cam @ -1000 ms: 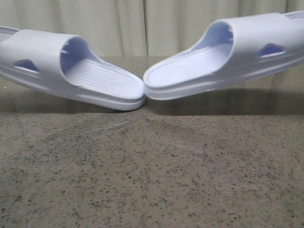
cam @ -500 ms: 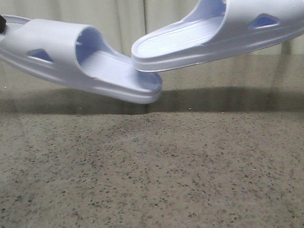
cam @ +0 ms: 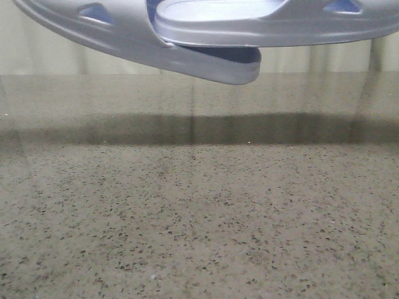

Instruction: Insert blue slippers together front up

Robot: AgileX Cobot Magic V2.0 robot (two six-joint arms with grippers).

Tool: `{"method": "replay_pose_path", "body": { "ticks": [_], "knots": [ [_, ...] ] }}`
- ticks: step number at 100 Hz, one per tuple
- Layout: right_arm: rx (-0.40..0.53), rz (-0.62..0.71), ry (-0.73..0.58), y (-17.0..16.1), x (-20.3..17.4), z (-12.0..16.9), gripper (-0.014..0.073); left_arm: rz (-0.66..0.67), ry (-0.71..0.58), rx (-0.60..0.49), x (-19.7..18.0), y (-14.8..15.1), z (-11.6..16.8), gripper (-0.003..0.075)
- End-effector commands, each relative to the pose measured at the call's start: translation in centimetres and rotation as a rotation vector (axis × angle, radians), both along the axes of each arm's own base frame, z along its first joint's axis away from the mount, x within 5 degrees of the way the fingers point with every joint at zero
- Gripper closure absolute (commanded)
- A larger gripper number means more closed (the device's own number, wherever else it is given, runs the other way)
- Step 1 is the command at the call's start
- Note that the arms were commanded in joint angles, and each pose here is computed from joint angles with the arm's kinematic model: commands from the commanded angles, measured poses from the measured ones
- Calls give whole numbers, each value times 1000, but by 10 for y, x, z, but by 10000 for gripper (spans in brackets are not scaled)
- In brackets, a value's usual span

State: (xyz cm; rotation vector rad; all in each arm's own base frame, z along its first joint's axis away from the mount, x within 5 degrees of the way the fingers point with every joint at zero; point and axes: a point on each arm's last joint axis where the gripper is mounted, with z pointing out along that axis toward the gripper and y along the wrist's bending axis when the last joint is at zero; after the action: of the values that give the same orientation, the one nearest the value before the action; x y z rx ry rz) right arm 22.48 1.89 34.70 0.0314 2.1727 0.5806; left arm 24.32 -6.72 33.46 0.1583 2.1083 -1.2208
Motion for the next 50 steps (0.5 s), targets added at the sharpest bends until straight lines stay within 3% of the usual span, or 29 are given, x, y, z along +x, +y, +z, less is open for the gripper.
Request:
{"method": "replay_pose_path", "body": {
  "ticks": [1,27,50],
  "knots": [
    [70,-34,-77,0,5,13,702,-29,-69,-129,-7,-3,27,705],
    [162,11,-54,6,15,-8,702,-66,-97,-205,-10,-6,34,705],
    [237,138,-81,15,28,-16,702,-117,-109,-231,-14,-8,37,705]
  ]
}}
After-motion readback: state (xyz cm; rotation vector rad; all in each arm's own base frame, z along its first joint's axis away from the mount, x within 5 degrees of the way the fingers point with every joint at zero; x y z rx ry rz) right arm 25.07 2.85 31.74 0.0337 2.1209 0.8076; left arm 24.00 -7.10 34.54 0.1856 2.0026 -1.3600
